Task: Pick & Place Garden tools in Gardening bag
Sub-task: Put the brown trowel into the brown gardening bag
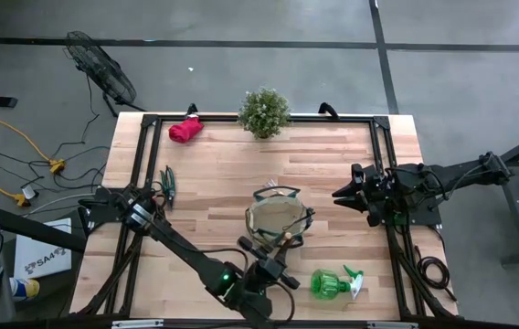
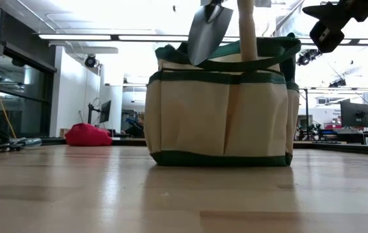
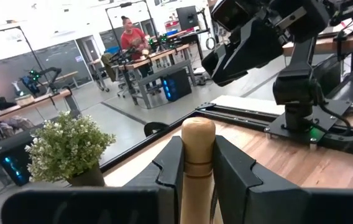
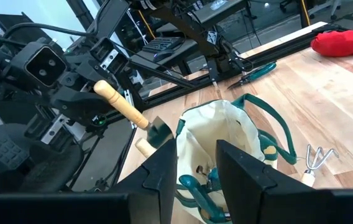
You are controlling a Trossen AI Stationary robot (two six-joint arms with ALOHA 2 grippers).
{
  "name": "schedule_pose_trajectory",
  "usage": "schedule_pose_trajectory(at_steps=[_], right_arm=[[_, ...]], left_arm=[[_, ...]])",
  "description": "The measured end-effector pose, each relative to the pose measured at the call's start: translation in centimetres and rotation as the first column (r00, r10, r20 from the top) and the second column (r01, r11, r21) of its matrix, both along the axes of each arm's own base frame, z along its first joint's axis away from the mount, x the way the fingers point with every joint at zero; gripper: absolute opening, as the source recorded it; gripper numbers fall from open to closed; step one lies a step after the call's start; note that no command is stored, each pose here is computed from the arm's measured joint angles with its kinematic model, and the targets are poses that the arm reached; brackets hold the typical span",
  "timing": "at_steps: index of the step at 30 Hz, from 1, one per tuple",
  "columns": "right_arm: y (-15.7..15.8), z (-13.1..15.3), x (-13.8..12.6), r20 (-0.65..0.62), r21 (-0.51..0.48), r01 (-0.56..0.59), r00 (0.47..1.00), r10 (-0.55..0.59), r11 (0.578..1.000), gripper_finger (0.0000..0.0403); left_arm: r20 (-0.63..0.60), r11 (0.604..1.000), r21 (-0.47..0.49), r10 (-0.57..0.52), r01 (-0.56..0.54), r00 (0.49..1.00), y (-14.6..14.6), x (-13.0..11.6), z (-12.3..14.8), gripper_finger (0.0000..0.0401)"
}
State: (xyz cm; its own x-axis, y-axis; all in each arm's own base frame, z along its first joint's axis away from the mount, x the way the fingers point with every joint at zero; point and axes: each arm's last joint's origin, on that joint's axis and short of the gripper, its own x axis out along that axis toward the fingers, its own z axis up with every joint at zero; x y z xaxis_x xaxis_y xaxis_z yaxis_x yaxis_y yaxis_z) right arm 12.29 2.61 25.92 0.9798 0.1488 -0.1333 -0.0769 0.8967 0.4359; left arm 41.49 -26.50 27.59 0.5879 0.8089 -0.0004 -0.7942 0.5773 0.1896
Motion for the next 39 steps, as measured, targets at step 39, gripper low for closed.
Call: schedule_pose_trajectory(at_steps=[39], right_arm=[[0.0,0.0,0.0,0.0,0.0,0.001,1.0,-0.001,1.0,0.0103]], left_arm=[[0.079,0.992,-0.122,0.036,-0.026,0.996,4.0,0.0,-3.2,0.0056]])
